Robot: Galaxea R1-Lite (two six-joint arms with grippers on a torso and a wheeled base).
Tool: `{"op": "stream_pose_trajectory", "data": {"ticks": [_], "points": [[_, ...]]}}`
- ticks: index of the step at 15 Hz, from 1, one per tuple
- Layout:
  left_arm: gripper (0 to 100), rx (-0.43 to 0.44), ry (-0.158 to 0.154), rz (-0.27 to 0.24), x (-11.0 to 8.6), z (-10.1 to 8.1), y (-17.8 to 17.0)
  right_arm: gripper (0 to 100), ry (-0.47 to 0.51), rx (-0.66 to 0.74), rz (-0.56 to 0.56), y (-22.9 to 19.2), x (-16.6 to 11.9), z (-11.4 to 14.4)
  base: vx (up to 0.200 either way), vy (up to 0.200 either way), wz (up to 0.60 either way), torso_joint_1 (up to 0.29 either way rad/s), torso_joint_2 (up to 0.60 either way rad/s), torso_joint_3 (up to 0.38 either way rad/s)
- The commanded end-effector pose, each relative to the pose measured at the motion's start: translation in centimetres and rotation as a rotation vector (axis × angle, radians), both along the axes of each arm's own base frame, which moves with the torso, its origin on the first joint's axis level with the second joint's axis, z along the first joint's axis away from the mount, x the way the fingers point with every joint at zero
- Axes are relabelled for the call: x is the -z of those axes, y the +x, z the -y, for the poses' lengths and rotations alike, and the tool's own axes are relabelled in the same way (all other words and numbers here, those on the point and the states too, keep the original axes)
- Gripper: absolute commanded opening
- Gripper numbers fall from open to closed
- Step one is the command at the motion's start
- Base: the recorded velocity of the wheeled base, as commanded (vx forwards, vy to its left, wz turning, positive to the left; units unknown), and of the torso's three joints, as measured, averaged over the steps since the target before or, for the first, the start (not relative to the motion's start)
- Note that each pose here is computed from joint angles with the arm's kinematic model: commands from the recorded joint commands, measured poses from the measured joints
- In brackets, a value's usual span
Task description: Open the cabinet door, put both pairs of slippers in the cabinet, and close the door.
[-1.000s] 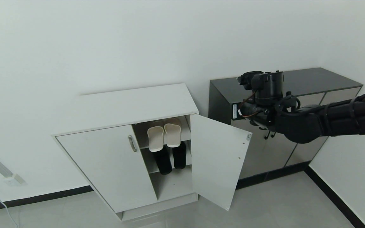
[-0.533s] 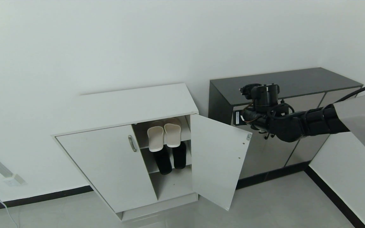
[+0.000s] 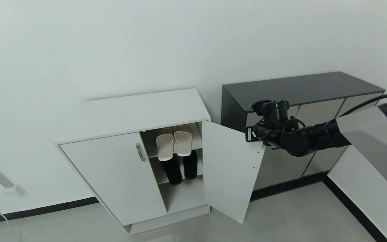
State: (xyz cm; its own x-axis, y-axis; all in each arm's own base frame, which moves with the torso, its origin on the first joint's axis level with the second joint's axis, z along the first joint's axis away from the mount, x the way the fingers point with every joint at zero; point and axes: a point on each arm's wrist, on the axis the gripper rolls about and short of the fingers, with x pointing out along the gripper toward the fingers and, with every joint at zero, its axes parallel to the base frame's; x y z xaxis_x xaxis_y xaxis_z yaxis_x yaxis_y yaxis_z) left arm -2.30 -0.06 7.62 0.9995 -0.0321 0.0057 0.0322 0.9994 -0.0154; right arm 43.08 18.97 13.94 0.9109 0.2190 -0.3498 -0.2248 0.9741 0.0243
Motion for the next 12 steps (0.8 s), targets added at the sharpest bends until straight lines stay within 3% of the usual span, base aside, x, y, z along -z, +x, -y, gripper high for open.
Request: {"op": "stream_pose_trajectory", "data": {"ticks": [1,12], "points": [[0,-0.001,0.0,-0.001,0.0,0.0,0.01,0,-0.007,0.002,-0.016,0.26,0.8,0.03,0.0,0.0,0.0,0.0,0.0,0.0],[0,0.0,0.0,-0.001,0.0,0.0,0.01,0,-0.011,-0.001,-0.023,-0.23,0.65,0.02,0.0,0.0,0.0,0.0,0.0,0.0]]}}
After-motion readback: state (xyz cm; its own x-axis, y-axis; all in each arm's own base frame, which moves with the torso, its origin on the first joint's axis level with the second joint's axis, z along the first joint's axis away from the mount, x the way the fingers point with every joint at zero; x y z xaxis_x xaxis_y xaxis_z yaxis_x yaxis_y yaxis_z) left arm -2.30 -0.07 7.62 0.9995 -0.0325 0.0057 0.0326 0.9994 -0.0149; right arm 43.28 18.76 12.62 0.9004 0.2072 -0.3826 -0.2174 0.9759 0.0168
